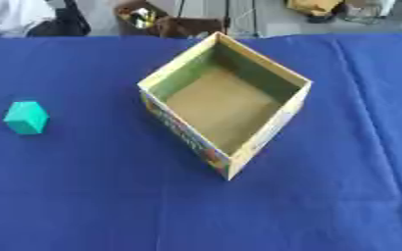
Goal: Pick up objects on the table and place them in the box.
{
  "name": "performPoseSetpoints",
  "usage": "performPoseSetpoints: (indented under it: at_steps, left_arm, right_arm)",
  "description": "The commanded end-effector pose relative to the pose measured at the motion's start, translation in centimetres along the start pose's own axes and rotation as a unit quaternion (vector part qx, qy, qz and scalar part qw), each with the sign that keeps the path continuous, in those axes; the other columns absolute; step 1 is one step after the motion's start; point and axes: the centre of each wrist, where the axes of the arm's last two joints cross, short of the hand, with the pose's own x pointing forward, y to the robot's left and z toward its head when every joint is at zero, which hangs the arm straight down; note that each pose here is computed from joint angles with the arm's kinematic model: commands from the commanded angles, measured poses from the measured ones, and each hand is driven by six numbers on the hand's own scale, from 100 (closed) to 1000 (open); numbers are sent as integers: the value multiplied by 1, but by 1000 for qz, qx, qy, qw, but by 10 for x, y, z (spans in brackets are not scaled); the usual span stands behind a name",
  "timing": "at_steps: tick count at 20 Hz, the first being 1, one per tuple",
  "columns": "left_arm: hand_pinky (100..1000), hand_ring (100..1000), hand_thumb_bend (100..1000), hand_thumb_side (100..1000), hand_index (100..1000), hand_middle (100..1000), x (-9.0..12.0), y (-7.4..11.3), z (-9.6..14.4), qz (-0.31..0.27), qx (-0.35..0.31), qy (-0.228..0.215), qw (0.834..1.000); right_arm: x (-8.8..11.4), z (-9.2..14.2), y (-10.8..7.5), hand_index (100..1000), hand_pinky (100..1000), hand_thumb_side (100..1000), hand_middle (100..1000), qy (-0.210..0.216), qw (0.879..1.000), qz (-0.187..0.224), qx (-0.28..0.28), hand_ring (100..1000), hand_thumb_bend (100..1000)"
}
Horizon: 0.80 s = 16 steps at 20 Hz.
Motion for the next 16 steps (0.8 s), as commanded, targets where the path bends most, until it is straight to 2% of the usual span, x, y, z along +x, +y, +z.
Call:
performPoseSetpoints:
  at_steps: [1,10,16]
  left_arm:
    - [658,716,139,1000,907,741,5,8,-6,-10,4,-12,1000]
    - [658,718,148,1000,907,743,5,11,-8,-17,0,-15,1000]
    - [665,727,199,1000,917,756,8,25,-17,-57,-17,-29,998]
  right_arm:
    - [5,-7,-3,842,831,771,728,-17,1000,5,-1,861,100]
    - [5,-7,-3,843,831,772,727,-17,1000,6,1,861,100]
    - [5,-6,-4,843,831,777,727,-19,1000,10,2,861,100]
